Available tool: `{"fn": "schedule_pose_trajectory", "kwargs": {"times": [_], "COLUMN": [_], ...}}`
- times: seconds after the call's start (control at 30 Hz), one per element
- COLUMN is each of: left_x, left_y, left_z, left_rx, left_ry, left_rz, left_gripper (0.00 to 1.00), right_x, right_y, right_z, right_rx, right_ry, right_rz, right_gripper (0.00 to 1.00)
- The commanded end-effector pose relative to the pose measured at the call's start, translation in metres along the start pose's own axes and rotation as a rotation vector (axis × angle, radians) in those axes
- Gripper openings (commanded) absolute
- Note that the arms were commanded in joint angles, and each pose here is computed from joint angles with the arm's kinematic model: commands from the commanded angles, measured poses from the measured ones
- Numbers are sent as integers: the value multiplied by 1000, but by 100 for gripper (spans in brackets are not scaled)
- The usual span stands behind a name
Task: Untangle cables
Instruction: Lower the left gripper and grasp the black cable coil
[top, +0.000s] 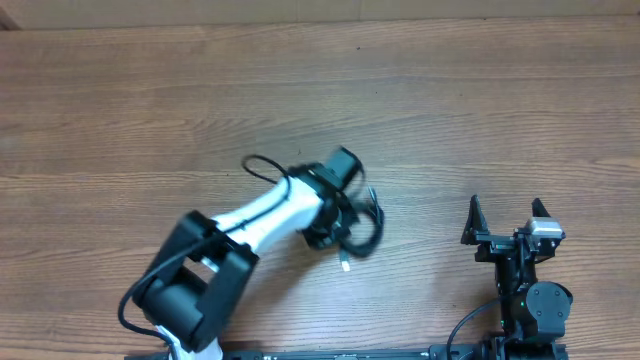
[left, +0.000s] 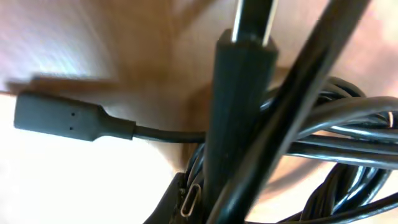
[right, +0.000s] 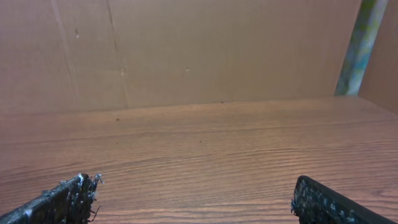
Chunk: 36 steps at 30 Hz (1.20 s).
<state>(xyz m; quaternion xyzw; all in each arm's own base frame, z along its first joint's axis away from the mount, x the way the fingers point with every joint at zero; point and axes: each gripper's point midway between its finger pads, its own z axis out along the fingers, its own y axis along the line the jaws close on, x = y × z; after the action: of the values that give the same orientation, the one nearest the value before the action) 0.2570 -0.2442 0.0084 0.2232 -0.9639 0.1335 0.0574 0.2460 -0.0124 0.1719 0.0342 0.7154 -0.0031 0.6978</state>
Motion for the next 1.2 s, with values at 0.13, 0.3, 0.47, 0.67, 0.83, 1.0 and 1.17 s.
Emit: {"fn": "schedule_pose_trajectory", "kwargs": {"times": [0.13,0.3,0.47,0.67,0.83,1.0,1.17], "left_x": [-71,-67,-44,-71,-82,-86,-117], "left_y": [10,24,15,17,14,5,-3], "left_z": [-30,-31,-29,-28,-33,-58,-94], "left_rx": [89,47,70,30,7,-39,-167], "left_ry": [-40,-5,78,-73,-128,-141,-282], "left_rz": [-86,-123,-102,62,383,645,825], "left_gripper": [10,37,90,100,100,99,100], "right_x": [2,2,2,2,2,2,2], "right_y": [-1,-1,-1,-1,-1,-1,-1], "right_z": [0,0,0,0,0,0,0], "right_rx": [4,4,4,4,4,4,4], "right_ry": [-4,-4,-4,-4,-4,-4,-4], "right_rz": [-4,-4,-5,-4,-4,-5,-4], "right_gripper": [100,100,100,100,100,100,100]}}
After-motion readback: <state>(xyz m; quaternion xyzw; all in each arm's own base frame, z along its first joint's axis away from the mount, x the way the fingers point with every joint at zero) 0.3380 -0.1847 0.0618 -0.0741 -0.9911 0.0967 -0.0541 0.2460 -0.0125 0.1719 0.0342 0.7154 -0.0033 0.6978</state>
